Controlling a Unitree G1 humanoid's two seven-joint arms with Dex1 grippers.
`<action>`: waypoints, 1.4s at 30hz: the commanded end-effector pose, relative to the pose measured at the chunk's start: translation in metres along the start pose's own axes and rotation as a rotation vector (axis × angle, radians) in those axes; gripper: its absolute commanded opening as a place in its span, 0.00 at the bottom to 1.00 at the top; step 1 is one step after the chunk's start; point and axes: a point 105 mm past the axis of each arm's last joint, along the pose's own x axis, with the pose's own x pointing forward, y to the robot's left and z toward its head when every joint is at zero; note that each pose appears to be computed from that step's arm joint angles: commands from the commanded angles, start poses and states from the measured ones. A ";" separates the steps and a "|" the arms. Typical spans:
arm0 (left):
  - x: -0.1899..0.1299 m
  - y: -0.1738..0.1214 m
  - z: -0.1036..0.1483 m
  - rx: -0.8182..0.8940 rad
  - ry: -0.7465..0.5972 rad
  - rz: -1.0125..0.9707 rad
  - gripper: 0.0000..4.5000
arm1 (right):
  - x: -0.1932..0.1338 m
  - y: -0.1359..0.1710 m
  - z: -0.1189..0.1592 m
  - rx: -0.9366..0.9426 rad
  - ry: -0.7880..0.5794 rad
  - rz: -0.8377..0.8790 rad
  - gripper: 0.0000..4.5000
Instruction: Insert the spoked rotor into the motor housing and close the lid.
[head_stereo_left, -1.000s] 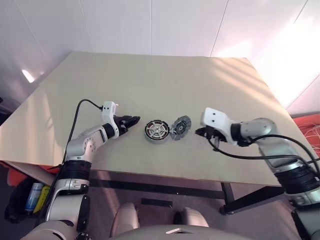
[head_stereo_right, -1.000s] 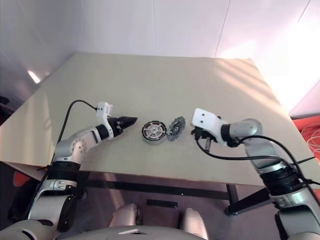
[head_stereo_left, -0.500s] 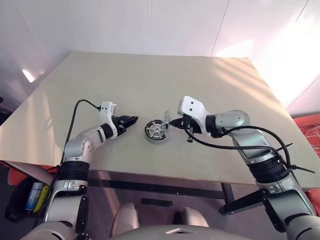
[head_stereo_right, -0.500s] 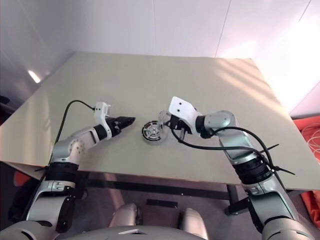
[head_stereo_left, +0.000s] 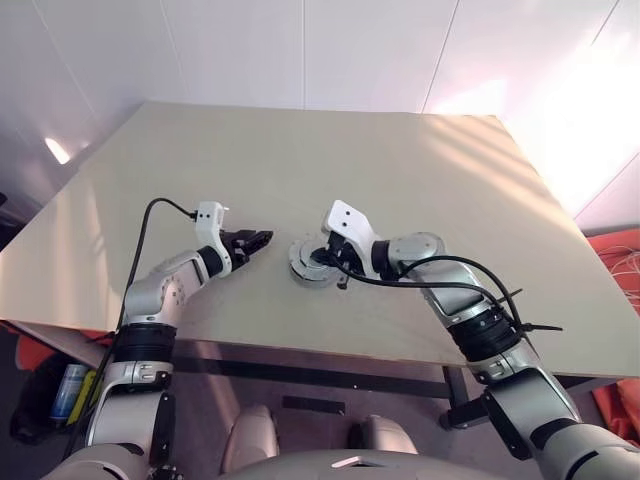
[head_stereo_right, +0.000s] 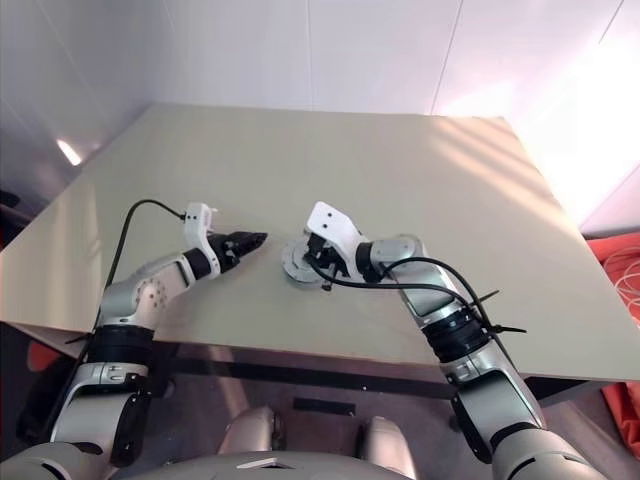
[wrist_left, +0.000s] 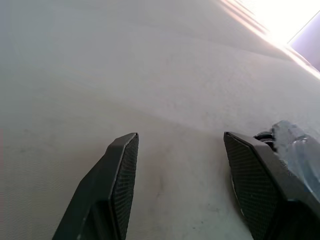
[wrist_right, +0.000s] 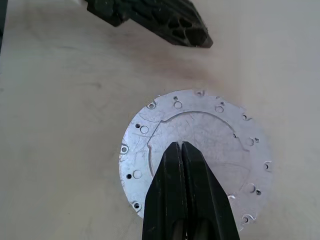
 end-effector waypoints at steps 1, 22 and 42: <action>-0.004 -0.003 0.017 0.034 -0.046 -0.006 0.64 | 0.001 -0.006 0.010 -0.030 -0.029 -0.027 0.00; -0.005 -0.001 0.020 0.033 -0.056 0.006 0.64 | -0.011 -0.025 0.018 0.081 -0.166 -0.123 0.00; -0.005 -0.001 0.022 0.046 -0.049 -0.003 0.64 | -0.012 -0.023 0.030 0.116 -0.384 -0.053 0.75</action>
